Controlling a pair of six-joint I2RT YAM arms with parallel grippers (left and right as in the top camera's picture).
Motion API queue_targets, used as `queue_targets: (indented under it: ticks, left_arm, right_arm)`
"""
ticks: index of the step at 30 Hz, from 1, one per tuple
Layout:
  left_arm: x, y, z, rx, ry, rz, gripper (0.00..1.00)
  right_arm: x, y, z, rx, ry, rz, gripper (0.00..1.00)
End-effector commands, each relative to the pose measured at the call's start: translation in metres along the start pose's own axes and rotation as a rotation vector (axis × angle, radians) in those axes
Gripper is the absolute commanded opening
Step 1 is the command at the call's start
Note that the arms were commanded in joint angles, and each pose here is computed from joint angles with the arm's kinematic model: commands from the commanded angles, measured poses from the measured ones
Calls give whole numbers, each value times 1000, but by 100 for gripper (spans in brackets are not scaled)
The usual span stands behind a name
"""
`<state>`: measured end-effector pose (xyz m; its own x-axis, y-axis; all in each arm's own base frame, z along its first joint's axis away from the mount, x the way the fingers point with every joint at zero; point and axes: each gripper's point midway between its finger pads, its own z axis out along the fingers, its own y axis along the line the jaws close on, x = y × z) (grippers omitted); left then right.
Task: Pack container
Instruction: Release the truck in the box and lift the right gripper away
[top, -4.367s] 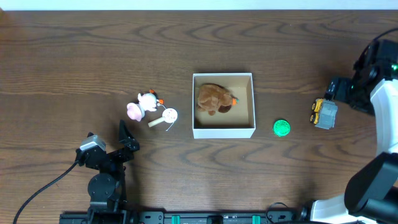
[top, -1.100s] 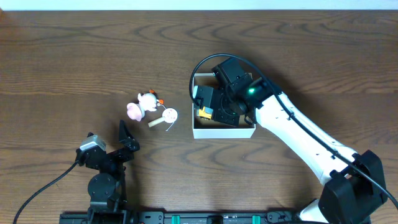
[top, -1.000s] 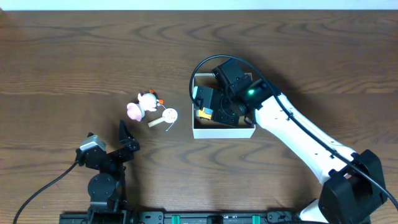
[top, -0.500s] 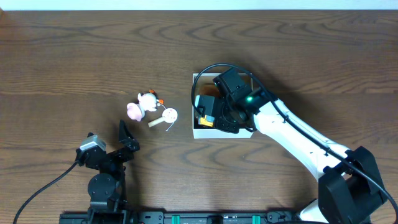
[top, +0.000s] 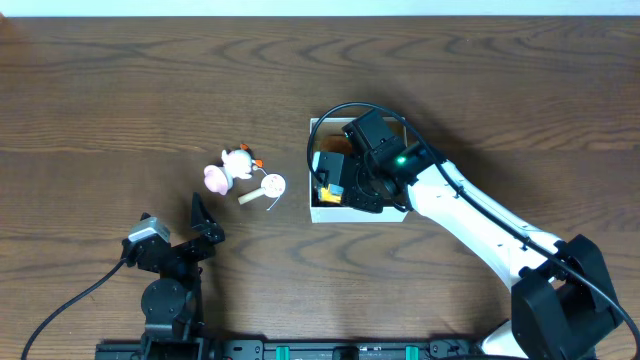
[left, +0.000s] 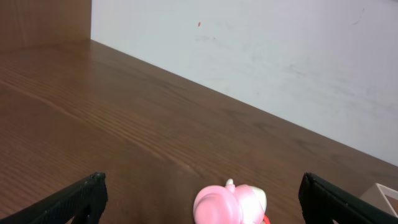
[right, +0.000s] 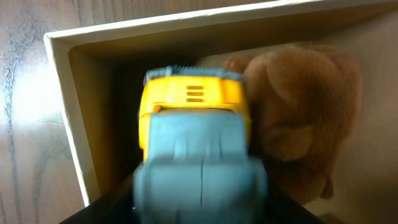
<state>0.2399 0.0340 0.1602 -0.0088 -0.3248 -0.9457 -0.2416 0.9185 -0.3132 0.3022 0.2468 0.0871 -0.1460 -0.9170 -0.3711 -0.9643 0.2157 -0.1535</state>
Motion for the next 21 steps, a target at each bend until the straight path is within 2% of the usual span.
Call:
queue_targets:
  ticks: [1,8,12,17,21]
  left_arm:
    - [15,7,2,-22,34,32,98]
    - [15,7,2,-22,34,32,98]
    - [15,7,2,-22,34,32,98]
    - [15,7,2,-22,34,32,98]
    - [15,7,2,-22,34,32,98]
  right_arm:
    - [-6,6,-2,-24,-27,-18,54]
    - [-9,8,-2,-33,-39,-19,60]
    - [-17,0,-5,-2,-64,6,60]
    - [-29,-51,-42,206,-79,307,61]
    - [-10,-91,-92,407,-46,560,59]
